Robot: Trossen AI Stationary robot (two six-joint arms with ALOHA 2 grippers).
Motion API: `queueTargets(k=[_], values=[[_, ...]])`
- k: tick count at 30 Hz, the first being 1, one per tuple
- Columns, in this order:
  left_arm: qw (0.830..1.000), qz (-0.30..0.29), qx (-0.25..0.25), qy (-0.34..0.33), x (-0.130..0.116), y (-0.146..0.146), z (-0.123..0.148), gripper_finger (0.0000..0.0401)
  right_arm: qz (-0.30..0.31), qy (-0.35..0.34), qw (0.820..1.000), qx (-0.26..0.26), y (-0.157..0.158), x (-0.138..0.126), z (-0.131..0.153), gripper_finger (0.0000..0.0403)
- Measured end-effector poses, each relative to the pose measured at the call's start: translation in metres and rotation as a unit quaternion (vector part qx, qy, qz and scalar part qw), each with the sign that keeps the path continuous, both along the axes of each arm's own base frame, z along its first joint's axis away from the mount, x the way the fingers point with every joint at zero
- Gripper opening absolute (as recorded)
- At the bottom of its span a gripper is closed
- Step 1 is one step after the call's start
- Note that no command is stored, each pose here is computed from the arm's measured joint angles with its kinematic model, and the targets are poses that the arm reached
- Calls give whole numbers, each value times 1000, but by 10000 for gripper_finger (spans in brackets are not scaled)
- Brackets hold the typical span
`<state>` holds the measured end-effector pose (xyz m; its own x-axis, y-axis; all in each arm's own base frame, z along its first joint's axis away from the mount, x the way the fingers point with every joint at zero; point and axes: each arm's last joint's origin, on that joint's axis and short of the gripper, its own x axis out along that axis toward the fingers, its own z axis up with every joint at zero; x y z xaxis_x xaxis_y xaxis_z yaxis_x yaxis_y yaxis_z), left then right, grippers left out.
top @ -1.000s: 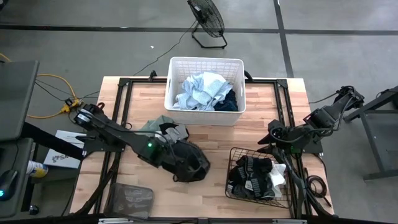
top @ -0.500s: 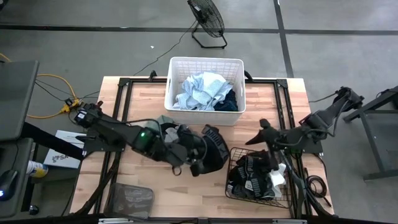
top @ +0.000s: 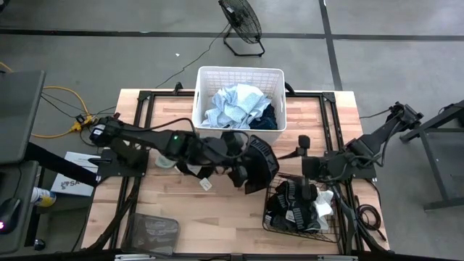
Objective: Pick & Place Cloths
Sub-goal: Put the black boxer into the wire basket
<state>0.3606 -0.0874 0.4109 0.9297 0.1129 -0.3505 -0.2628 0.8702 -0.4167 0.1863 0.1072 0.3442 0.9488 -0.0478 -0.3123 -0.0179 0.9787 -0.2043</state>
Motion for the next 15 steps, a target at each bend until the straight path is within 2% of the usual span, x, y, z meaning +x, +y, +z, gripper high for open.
queueTargets(k=[9, 12, 15], values=[[997, 32, -71, -12, 5, 20, 1, 15, -10, -14, 984, -178, -3, 3, 5, 324], [996, 25, -82, -30, 7, 24, 5, 15, -25, -25, 979, -199, -8, 8, 8, 340], [994, 10, -94, -54, 13, 26, 7, 15, -41, -34, 979, -197, -14, 17, 9, 347]])
